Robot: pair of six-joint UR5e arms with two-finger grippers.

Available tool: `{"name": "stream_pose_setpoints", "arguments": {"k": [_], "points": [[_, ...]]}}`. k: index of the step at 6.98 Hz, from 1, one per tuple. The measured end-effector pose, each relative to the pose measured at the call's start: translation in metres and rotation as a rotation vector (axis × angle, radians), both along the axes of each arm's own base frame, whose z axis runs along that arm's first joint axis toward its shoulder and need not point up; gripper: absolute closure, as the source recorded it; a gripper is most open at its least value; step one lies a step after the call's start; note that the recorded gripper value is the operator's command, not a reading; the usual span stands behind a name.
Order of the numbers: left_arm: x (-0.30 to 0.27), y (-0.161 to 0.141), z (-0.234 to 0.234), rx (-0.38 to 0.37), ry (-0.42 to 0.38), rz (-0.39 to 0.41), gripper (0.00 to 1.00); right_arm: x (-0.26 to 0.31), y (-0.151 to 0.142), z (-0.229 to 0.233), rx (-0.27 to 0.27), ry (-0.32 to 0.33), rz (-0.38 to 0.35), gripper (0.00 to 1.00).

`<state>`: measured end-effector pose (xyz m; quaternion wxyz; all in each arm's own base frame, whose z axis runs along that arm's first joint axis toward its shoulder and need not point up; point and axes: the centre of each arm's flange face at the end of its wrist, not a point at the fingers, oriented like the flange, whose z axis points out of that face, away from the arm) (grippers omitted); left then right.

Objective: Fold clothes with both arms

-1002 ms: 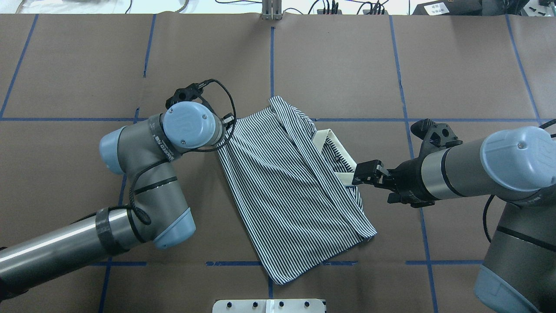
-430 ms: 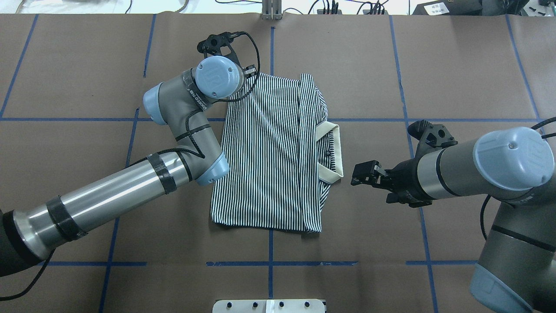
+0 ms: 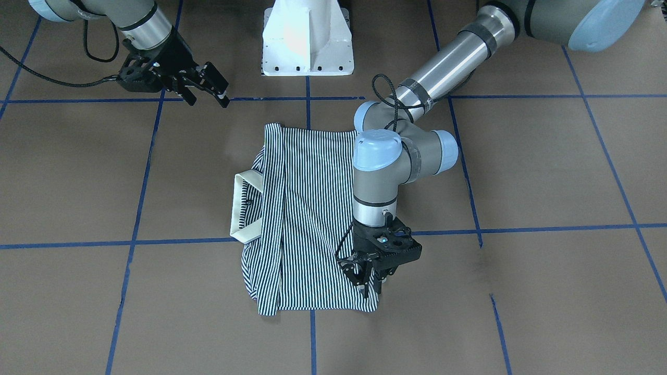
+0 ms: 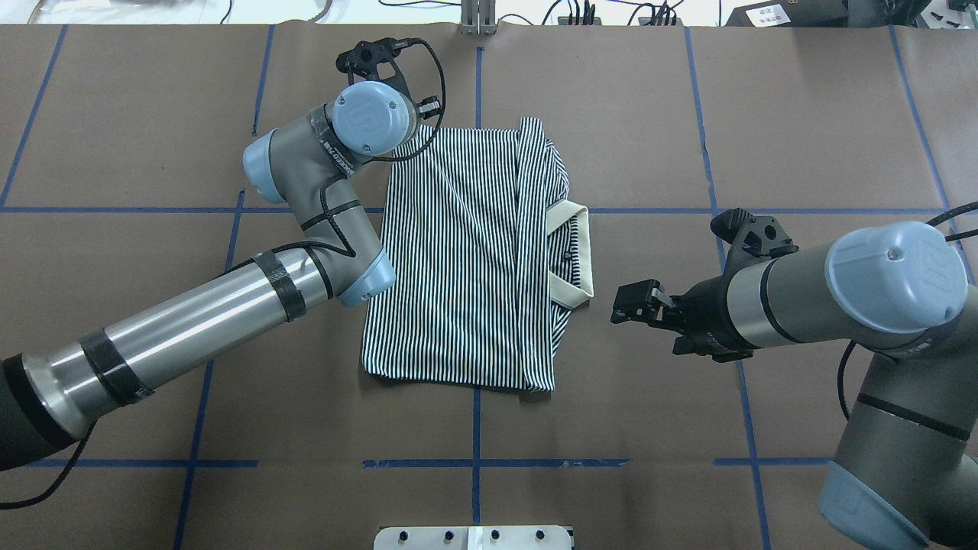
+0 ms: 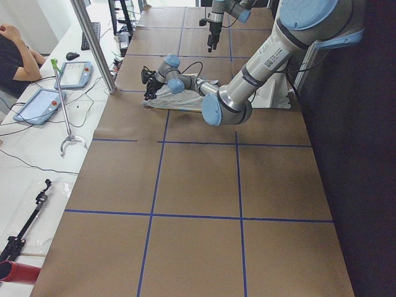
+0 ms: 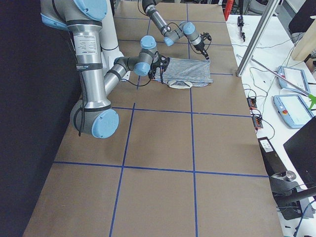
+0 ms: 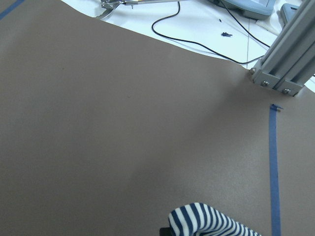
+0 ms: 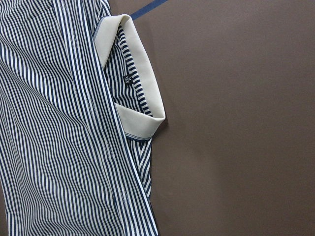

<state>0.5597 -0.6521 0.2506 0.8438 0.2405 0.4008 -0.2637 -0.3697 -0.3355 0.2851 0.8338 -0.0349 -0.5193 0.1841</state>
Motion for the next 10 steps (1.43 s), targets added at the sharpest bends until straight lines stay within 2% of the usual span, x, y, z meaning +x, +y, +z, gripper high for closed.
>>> {"name": "stream_pose_setpoints", "arguments": {"k": [1, 2, 3, 4, 5, 7, 9, 10], "points": [[-0.012, -0.01, -0.002, 0.012, -0.012, 0.009, 0.0, -0.008, -0.005, 0.0, 0.003, 0.006, 0.006, 0.0], [-0.029, -0.02, -0.006, 0.006, -0.002, 0.051, 0.0, -0.02, -0.013, -0.001, 0.019, 0.018, 0.005, 0.0], [-0.045, -0.017, -0.008, -0.017, 0.04, 0.126, 0.0, -0.031, -0.021, 0.002, 0.057, 0.051, -0.019, 0.0], [-0.064, 0.002, -0.004, -0.033, 0.08, 0.191, 0.0, -0.042, -0.026, 0.001, 0.102, 0.109, -0.064, 0.0], [-0.088, 0.03, -0.003, -0.05, 0.103, 0.238, 0.0, -0.055, -0.031, -0.008, 0.13, 0.183, -0.115, 0.0], [-0.126, 0.102, -0.041, -0.082, 0.122, 0.319, 0.0, -0.099, -0.037, -0.035, 0.151, 0.31, -0.177, 0.0], [-0.166, 0.175, -0.061, -0.097, 0.116, 0.367, 0.0, -0.157, -0.023, -0.048, 0.182, 0.384, -0.232, 0.0], [-0.186, 0.198, -0.061, -0.098, 0.116, 0.376, 0.0, -0.179, -0.02, -0.05, 0.183, 0.408, -0.253, 0.0]]}}
